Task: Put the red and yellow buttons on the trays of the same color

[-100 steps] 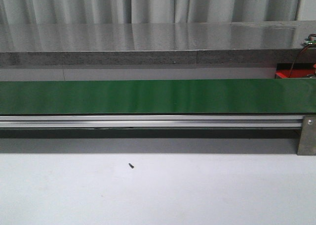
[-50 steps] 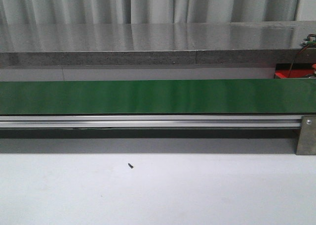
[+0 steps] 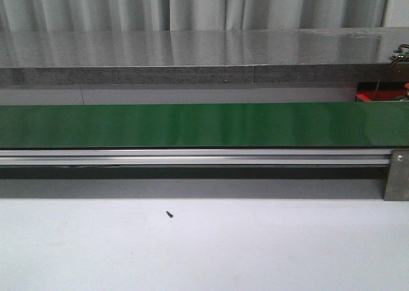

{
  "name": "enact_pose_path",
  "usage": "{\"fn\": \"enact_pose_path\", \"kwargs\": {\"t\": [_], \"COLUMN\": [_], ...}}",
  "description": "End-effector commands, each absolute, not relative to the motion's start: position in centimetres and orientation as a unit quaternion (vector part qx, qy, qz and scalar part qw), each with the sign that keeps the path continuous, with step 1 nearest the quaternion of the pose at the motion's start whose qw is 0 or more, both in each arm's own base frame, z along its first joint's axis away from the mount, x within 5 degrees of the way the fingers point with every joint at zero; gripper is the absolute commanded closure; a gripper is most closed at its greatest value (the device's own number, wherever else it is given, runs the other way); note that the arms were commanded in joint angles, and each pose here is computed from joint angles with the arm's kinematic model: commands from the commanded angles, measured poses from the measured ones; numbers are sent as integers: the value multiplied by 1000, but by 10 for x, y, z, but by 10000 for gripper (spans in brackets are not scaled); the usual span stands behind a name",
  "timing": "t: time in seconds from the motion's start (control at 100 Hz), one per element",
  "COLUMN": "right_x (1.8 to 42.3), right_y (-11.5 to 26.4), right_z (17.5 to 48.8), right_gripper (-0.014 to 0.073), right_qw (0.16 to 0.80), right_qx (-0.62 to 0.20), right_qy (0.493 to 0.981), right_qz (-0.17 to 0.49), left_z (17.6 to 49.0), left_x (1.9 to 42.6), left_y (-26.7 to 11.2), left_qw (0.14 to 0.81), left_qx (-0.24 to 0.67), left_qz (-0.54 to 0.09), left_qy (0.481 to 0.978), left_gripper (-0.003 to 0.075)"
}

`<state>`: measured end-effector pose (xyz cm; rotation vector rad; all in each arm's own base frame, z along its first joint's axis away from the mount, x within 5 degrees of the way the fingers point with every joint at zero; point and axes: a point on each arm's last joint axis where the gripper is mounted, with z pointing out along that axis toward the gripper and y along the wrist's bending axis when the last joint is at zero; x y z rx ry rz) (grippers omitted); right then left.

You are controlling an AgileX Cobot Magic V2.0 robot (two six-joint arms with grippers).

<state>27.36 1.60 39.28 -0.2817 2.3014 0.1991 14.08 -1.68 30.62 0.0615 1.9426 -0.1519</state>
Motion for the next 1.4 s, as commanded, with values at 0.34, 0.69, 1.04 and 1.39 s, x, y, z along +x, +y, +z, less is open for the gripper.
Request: {"fn": "enact_pose_path", "kwargs": {"t": [0.34, 0.69, 1.04, 1.39], "right_x": [174, 151, 149, 149], "right_y": [15, 16, 17, 17], "right_z": [358, 362, 360, 360], "right_gripper": [107, 617, 663, 663], "right_qw": [471, 493, 482, 481], "right_qx": [-88, -92, -95, -95], "right_qy": [875, 863, 869, 869], "right_qz": [64, 62, 64, 65], "left_z": [321, 321, 320, 319], "left_x": [144, 144, 143, 143], "left_y": [-17, -17, -17, -18], "left_qw": [596, 594, 593, 588], "left_qx": [21, 19, 20, 20], "left_qz": [-69, -72, -72, -72], "left_qy": [800, 801, 802, 805], "left_gripper": [740, 740, 736, 189]}}
